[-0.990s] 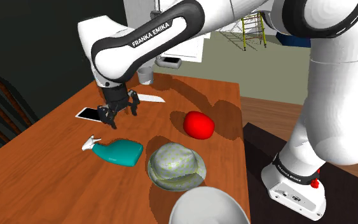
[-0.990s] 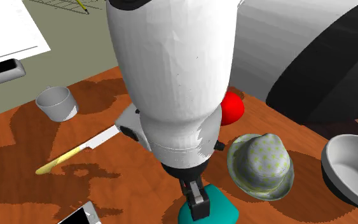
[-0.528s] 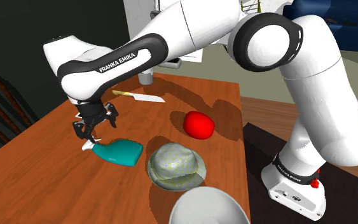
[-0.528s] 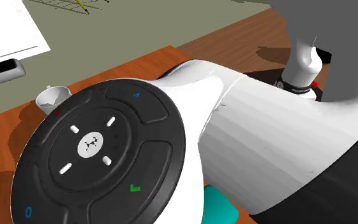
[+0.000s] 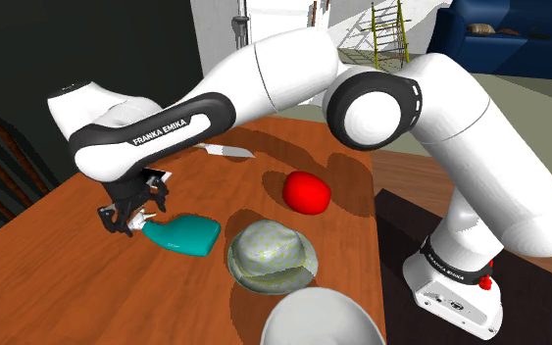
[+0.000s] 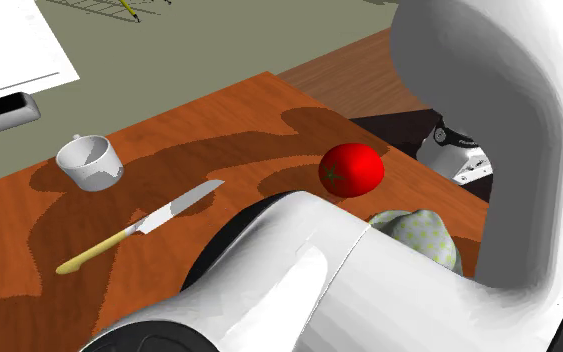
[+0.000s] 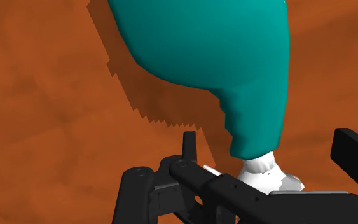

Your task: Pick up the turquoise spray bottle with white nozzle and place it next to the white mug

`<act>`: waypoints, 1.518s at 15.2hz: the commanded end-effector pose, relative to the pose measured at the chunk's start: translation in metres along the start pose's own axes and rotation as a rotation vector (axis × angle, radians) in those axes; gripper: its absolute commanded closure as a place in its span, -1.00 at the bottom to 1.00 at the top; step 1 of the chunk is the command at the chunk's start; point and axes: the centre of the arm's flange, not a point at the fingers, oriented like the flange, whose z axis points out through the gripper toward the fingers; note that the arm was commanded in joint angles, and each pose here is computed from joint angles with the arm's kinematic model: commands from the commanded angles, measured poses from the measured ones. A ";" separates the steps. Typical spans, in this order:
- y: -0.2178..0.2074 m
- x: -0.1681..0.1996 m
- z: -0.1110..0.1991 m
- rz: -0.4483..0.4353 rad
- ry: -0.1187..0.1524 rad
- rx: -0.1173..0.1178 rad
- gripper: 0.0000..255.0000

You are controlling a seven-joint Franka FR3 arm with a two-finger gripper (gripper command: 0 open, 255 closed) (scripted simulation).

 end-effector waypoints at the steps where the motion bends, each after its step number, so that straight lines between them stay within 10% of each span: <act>1: 0.000 0.000 0.011 0.000 0.000 0.000 -1.00; 10: 0.000 0.000 0.019 0.000 0.000 0.000 -1.00; 11: 0.000 0.000 0.019 0.000 0.000 0.000 1.00; 23: 0.000 -0.001 0.004 0.000 0.000 0.000 1.00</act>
